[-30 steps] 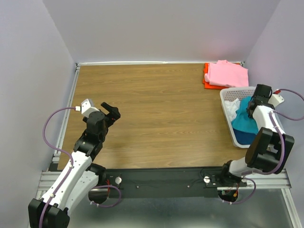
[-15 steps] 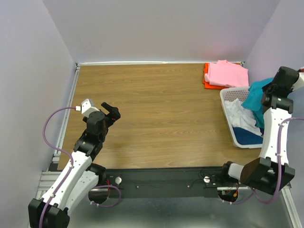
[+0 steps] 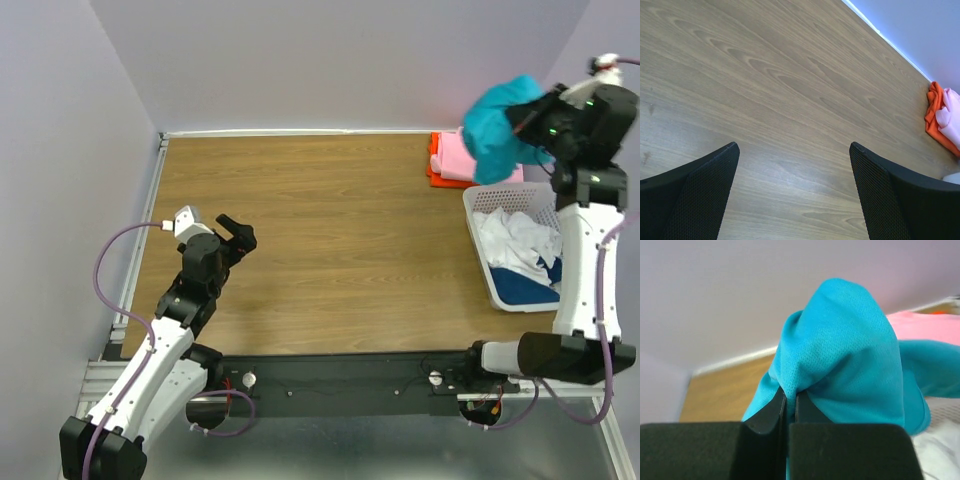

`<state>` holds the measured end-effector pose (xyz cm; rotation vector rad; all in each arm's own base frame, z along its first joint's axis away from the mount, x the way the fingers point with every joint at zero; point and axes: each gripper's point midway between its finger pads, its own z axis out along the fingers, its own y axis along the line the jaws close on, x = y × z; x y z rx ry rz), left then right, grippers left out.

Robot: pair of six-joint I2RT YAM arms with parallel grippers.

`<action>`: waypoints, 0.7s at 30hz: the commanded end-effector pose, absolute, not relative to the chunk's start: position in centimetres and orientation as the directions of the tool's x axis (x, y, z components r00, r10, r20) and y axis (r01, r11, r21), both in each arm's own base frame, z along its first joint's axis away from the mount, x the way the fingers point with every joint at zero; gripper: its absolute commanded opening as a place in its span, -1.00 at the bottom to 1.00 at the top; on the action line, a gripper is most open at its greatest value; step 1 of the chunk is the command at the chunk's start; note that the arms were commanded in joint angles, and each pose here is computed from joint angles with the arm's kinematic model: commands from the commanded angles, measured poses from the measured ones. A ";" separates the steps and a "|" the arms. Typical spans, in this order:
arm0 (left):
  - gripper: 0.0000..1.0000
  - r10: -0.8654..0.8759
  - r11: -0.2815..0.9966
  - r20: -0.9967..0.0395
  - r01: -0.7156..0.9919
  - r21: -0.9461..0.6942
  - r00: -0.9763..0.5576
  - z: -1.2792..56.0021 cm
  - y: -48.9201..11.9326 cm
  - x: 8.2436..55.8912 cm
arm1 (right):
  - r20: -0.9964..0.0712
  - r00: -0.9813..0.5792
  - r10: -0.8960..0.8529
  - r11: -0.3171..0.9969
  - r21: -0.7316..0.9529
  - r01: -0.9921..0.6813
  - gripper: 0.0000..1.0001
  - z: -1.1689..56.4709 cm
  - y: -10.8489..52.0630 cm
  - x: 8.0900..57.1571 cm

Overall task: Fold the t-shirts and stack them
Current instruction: Move the tshirt to the center of the board

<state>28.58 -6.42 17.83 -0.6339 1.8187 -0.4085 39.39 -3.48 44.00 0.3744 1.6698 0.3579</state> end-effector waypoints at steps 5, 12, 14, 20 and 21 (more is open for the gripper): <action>0.97 -0.621 0.784 -0.732 -0.197 -0.589 -0.281 17.9 -7.4 28.6 | -0.941 -0.315 0.124 0.742 0.299 -0.600 -0.99 42.6 19.0 41.8; 0.97 -0.652 0.758 -0.701 -0.271 -0.594 -0.289 17.2 -6.5 27.0 | -0.917 -0.322 -0.235 0.499 0.171 -0.850 -0.78 31.5 28.9 38.1; 0.97 -0.668 0.743 -0.694 -0.277 -0.608 -0.269 17.5 -6.1 26.5 | -0.885 -0.361 -0.293 0.641 0.098 -0.761 -0.08 27.9 26.2 39.7; 0.97 -0.703 0.709 -0.678 -0.293 -0.641 -0.216 17.4 -5.3 25.7 | -0.780 -0.588 -0.215 0.972 -0.110 -0.210 1.00 20.4 15.7 42.9; 0.97 -0.700 0.711 -0.679 -0.301 -0.636 -0.219 17.1 -5.2 25.7 | -0.778 -0.598 -0.190 0.979 -0.108 -0.170 1.00 20.1 15.1 42.6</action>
